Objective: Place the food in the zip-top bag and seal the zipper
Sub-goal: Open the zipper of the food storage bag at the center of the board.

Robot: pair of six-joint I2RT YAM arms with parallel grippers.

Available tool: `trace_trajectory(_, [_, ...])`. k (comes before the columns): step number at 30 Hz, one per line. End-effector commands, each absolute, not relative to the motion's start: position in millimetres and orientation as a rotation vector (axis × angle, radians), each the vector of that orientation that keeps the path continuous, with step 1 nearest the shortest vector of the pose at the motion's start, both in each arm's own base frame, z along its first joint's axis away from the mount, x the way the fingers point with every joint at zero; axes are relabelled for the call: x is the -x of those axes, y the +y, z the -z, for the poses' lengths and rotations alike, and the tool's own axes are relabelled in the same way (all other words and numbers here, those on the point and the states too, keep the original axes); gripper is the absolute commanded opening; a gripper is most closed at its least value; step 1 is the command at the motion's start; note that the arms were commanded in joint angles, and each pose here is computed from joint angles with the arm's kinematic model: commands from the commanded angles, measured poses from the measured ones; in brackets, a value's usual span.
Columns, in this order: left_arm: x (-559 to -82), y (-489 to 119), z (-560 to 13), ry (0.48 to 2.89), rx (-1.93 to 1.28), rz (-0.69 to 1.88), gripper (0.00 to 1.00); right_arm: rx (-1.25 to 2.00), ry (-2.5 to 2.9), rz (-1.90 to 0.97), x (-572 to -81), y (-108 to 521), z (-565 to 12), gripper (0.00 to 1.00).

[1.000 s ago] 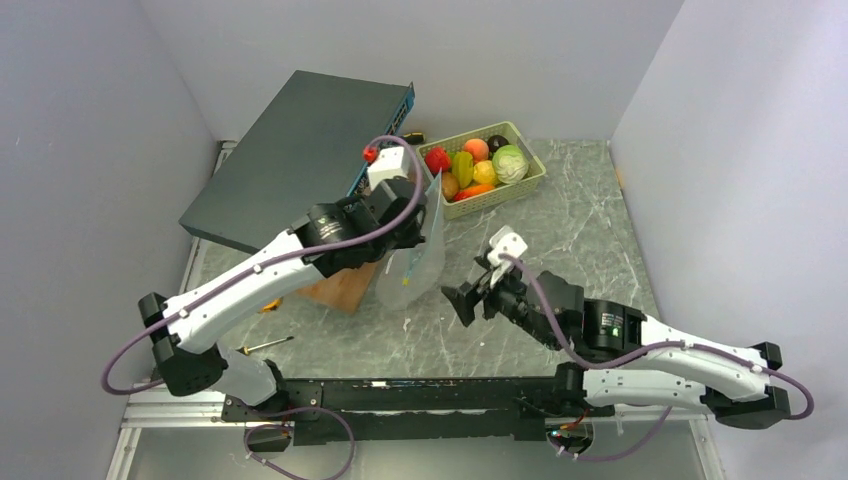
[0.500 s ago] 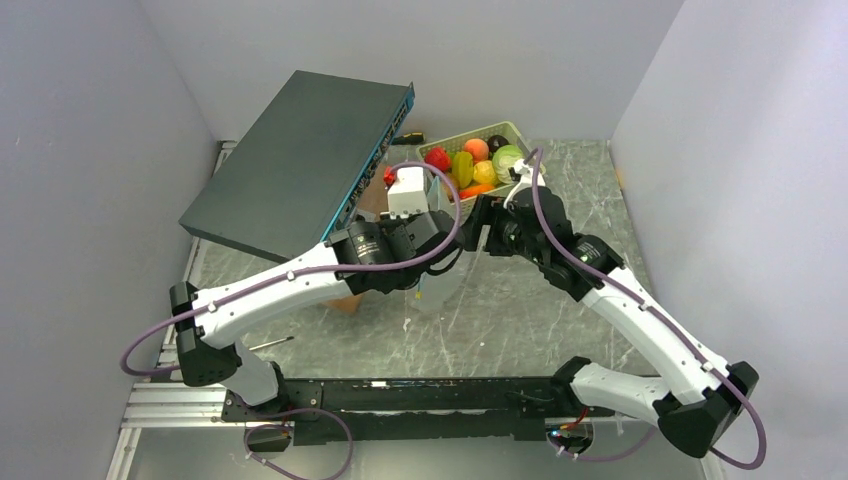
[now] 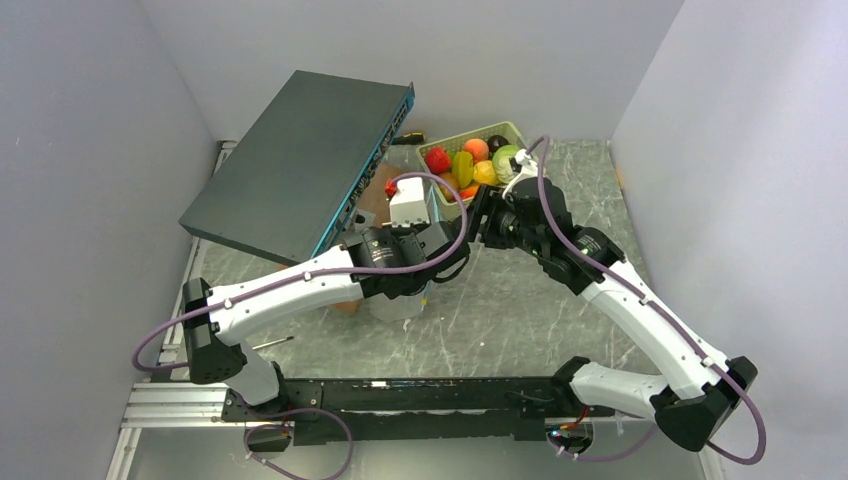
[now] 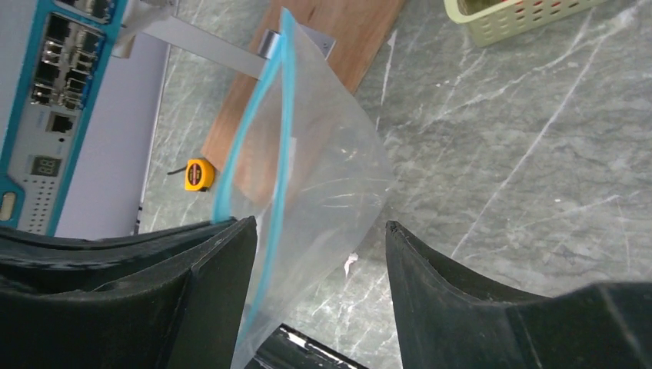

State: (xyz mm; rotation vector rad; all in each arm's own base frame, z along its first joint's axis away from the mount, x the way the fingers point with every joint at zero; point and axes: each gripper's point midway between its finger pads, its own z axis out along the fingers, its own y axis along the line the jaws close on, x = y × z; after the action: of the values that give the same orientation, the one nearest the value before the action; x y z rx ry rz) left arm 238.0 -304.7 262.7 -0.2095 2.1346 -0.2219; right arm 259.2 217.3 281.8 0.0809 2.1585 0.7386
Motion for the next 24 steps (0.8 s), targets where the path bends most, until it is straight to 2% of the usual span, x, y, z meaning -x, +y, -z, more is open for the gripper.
trace_trajectory(1, [-234.9,-313.7,-270.9,2.113,0.236,0.335,0.00,-0.030,2.108,-0.814,-261.3,237.7,-306.9,0.64])
trace_trajectory(9, [-234.2,-310.7,-268.2,2.120,0.249,0.324,0.00,0.031,2.138,-0.692,-254.8,255.7,-280.5,0.61])
trace_trajectory(12, [-232.7,-311.7,-268.3,2.125,0.252,0.342,0.00,0.044,2.175,-0.657,-251.9,261.9,-262.9,0.52])
trace_trajectory(15, [-231.3,-307.7,-269.7,2.122,0.261,0.345,0.00,0.043,2.198,-0.607,-252.0,261.6,-245.1,0.48])
trace_trajectory(19, [-227.2,-298.0,-269.7,2.118,0.282,0.365,0.00,0.052,2.195,-0.566,-254.3,257.4,-232.8,0.33])
trace_trajectory(20, [-226.2,-295.8,-269.5,2.116,0.283,0.369,0.00,0.063,2.191,-0.566,-254.4,257.6,-231.8,0.24])
trace_trajectory(22, [-225.1,-292.9,-272.2,2.106,0.281,0.386,0.00,0.098,2.177,-0.589,-252.5,260.3,-233.5,0.00])
trace_trajectory(24, [-224.8,-289.1,-273.1,2.096,0.274,0.390,0.09,0.138,2.163,-0.634,-247.4,265.0,-233.5,0.00])
